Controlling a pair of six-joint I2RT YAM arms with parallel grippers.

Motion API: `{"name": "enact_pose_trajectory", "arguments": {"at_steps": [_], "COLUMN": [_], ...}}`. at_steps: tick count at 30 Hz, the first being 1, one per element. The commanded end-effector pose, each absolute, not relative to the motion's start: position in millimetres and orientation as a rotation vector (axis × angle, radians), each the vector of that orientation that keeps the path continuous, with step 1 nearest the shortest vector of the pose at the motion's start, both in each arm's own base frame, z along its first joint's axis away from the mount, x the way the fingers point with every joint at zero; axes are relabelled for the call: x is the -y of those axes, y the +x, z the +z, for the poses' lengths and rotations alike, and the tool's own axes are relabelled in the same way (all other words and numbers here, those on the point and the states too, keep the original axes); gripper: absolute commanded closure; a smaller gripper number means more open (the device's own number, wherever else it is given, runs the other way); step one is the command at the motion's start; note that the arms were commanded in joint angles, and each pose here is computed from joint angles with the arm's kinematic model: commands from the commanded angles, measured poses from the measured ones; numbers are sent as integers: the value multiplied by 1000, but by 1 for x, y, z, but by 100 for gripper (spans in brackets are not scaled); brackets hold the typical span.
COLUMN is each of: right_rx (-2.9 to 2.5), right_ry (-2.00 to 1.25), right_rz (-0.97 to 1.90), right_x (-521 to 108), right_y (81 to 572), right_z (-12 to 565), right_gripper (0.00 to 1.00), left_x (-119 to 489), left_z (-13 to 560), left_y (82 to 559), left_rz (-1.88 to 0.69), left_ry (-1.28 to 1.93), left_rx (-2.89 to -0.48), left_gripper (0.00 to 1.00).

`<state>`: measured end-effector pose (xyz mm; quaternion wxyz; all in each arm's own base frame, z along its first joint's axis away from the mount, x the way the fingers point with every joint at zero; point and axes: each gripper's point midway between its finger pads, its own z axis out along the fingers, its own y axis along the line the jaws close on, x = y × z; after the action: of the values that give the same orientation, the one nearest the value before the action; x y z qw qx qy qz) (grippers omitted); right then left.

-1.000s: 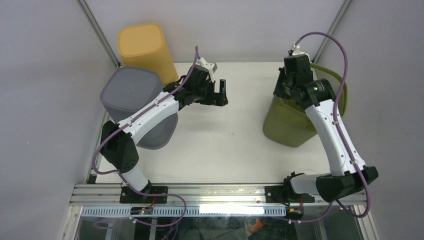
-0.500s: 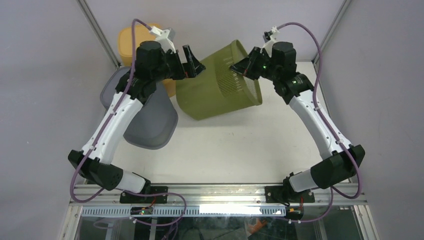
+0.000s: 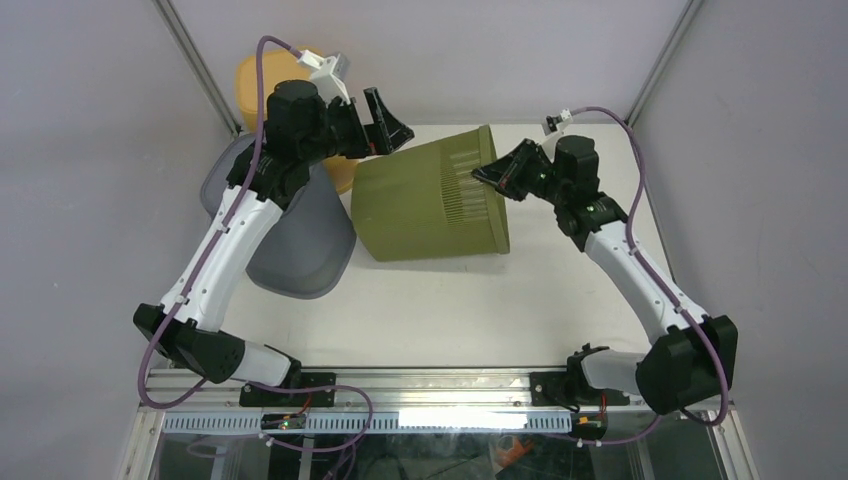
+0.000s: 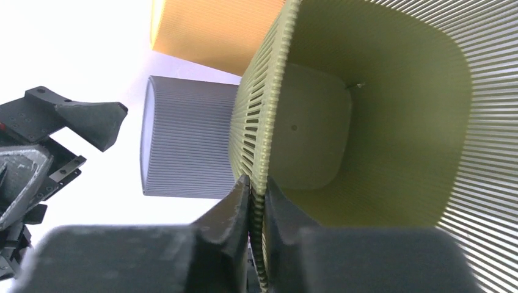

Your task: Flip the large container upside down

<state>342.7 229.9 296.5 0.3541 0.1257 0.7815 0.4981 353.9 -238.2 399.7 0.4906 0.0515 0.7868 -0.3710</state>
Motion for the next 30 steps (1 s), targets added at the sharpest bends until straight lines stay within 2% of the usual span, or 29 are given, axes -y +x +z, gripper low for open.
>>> {"name": "enact_pose_trajectory", "arguments": {"at_steps": [1,3,4,11,16,30], "right_rx": [-2061,-2105,-2126,-2236,-2266,-2244], "right_ry": [282,283,282,281,272,208], "right_rz": [1103,1024,992,770,600,443], "right_x": [-206,-196,-193,-168,-149,-130], "right_y": [322,316,314,310,319,325], "right_z": [284,271,265,239,240,262], "right_gripper": [76,58,53,33,32,54], "left_x": [246,250,250,244,234,213], "left_z": [394,376,369,344,331,283], "left_y": [351,357,360,367,371,359], "left_rz": [-963,-962,-955,-871,-778,-635], "left_ry": [144,134,124,96,88,42], "left_rx": [-1928,-1977,-2000,-2082,-2142,-2296], "left_gripper": [1,1,1,1,1,1]}}
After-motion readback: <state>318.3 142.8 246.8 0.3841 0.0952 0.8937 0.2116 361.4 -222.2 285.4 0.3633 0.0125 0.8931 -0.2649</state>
